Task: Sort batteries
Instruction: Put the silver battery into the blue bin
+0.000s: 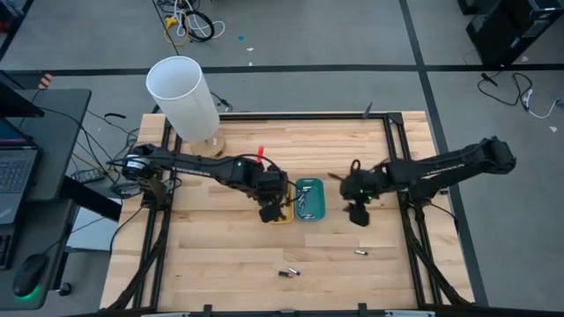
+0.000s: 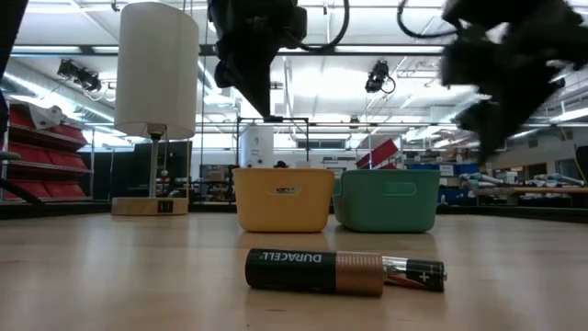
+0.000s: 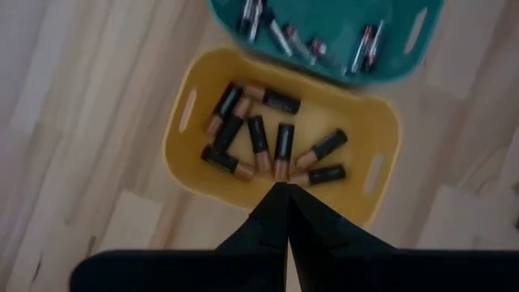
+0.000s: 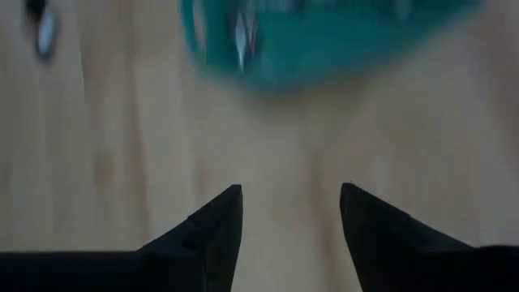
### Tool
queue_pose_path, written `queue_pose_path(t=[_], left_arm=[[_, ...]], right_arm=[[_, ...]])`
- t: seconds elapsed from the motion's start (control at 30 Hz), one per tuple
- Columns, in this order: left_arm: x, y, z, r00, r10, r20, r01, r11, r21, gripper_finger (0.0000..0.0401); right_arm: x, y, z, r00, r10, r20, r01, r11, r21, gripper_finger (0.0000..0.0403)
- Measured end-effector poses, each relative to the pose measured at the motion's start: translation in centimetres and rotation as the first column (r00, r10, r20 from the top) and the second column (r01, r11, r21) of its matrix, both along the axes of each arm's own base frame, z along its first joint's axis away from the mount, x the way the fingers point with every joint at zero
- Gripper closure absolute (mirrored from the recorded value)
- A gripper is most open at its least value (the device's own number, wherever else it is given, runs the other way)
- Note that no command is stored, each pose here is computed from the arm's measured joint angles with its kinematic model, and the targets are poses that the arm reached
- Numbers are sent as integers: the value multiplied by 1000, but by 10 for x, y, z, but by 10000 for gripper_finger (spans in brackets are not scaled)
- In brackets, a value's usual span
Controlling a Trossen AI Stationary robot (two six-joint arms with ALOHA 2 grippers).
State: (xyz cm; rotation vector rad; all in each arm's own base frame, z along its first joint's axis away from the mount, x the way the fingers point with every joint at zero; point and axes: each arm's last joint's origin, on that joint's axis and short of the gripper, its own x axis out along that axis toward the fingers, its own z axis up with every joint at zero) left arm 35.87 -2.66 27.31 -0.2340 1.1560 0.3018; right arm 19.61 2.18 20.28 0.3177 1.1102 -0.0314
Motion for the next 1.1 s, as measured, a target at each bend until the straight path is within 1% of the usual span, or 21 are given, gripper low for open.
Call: queue_pose_path(t=[0.07, 0.13, 0.17, 0.23, 0.37, 0.5, 0.63, 0.7, 0.83, 0.93, 1.1], left_arm=[[-4, 0, -1, 999, -5, -44, 5, 1000, -5, 384], [-6, 0, -2, 998, -9, -66, 9, 1000, -4, 384], [-6, -1, -2, 998, -19, -62, 19, 1000, -3, 384], [-4, -6, -1, 998, -50, -44, 50, 999, 2, 384], [-5, -20, -1, 993, -112, -34, 113, 994, 9, 384], [-6, -31, -1, 987, -158, -34, 158, 987, 22, 384], [-7, -38, -1, 982, -186, -31, 187, 982, 32, 384], [-6, -42, 0, 975, -223, -20, 224, 974, 41, 384], [-1, -50, 2, 953, -301, 42, 299, 953, 60, 384], [1, -56, 4, 944, -318, 86, 314, 947, 61, 384], [0, -62, 5, 939, -332, 89, 327, 943, 61, 384]], right_arm=[[-11, 11, -4, 992, -5, -127, 14, 998, 69, 211], [-21, 25, -6, 978, 26, -209, -5, 995, 100, 211], [-23, 33, -6, 975, 50, -216, -27, 994, 109, 211], [-24, 48, -5, 978, 83, -191, -56, 989, 139, 211], [-26, 74, -1, 989, 79, -123, -54, 979, 197, 211], [-32, 94, -2, 997, 27, -77, -14, 986, 167, 211], [-34, 109, -16, 988, -11, -151, 32, 990, 138, 211], [-34, 119, -25, 985, 15, -173, 7, 992, 126, 211], [-32, 136, -39, 982, 80, -172, -62, 992, 107, 211], [-32, 140, -50, 977, 80, -196, -70, 996, 60, 214], [-30, 145, -69, 965, 75, -252, -78, 997, -4, 235]])
